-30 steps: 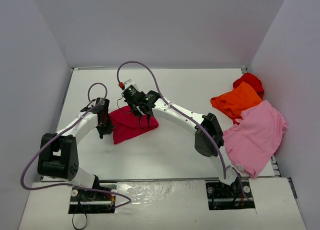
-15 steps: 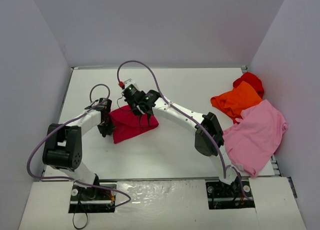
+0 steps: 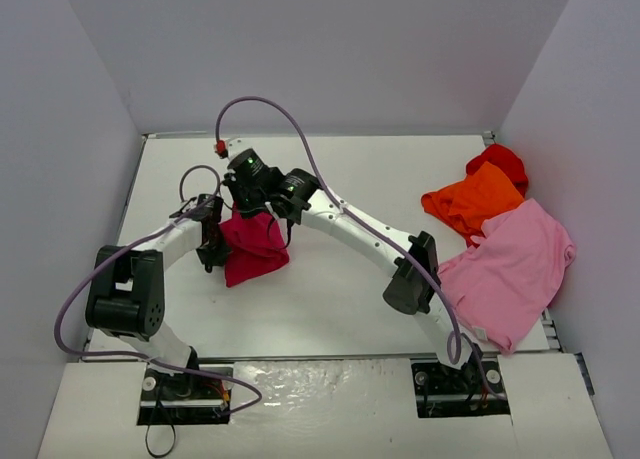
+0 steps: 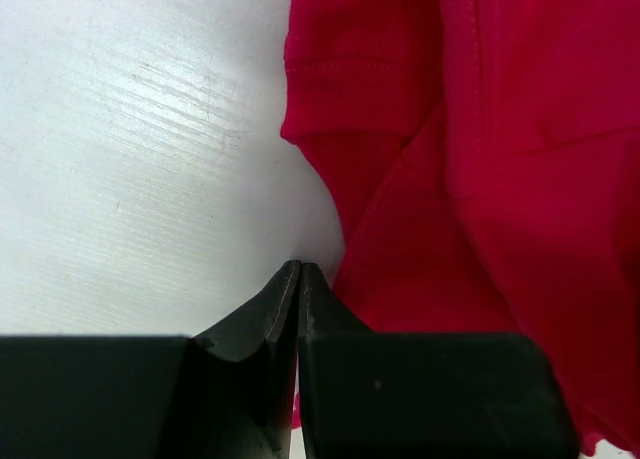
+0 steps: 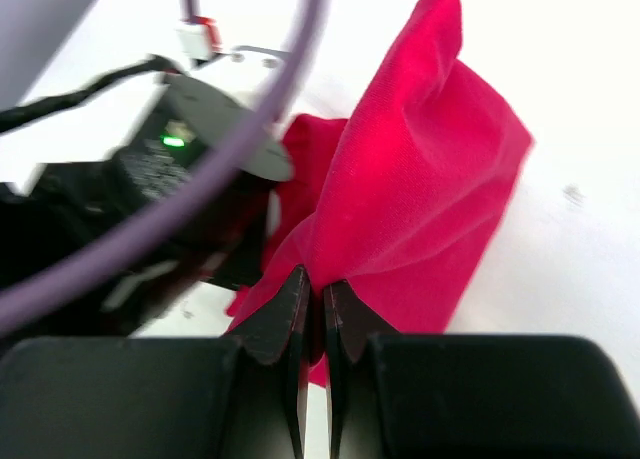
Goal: Fold and stack the t-shirts
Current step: Fold the long partially folded tshirt into a neat square
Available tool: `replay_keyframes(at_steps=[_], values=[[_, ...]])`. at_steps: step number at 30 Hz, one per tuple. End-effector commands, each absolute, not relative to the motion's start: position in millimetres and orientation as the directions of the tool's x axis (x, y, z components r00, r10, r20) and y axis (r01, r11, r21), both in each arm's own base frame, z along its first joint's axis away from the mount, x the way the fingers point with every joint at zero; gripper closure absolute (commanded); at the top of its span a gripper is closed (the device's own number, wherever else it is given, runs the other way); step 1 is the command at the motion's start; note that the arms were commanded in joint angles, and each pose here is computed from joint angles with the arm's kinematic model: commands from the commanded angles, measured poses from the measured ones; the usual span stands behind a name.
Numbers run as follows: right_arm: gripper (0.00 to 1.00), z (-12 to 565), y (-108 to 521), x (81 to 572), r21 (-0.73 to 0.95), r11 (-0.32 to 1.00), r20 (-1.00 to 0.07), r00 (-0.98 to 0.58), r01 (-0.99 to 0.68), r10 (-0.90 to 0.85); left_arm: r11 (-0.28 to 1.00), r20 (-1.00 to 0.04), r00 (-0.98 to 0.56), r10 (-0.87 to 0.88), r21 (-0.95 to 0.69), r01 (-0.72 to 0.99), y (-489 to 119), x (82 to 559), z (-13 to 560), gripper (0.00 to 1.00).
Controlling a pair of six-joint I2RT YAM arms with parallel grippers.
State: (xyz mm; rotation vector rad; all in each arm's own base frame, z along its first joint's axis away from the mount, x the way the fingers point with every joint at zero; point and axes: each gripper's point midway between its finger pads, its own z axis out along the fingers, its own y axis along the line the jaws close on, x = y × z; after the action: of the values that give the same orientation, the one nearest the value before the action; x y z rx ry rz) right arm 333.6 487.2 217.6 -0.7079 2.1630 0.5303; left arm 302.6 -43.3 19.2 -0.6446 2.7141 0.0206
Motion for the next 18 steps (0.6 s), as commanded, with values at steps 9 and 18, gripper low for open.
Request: replay_keyframes(at_steps=[9,18], values=[[1.00,183,544,294,0.210,0.646,-0.756,-0.541,-0.734,-0.368,0.899,-0.322,-0.845,-0.427,-0.056,-0.433,-41,302,11,1.00],[1.00,154,535,293,0.169,0.658,-0.722,-0.547,-0.734,-0.424,0.842,-0.420,-0.735,-0.533,-0.171,-0.512,-18,307,76,1.00]])
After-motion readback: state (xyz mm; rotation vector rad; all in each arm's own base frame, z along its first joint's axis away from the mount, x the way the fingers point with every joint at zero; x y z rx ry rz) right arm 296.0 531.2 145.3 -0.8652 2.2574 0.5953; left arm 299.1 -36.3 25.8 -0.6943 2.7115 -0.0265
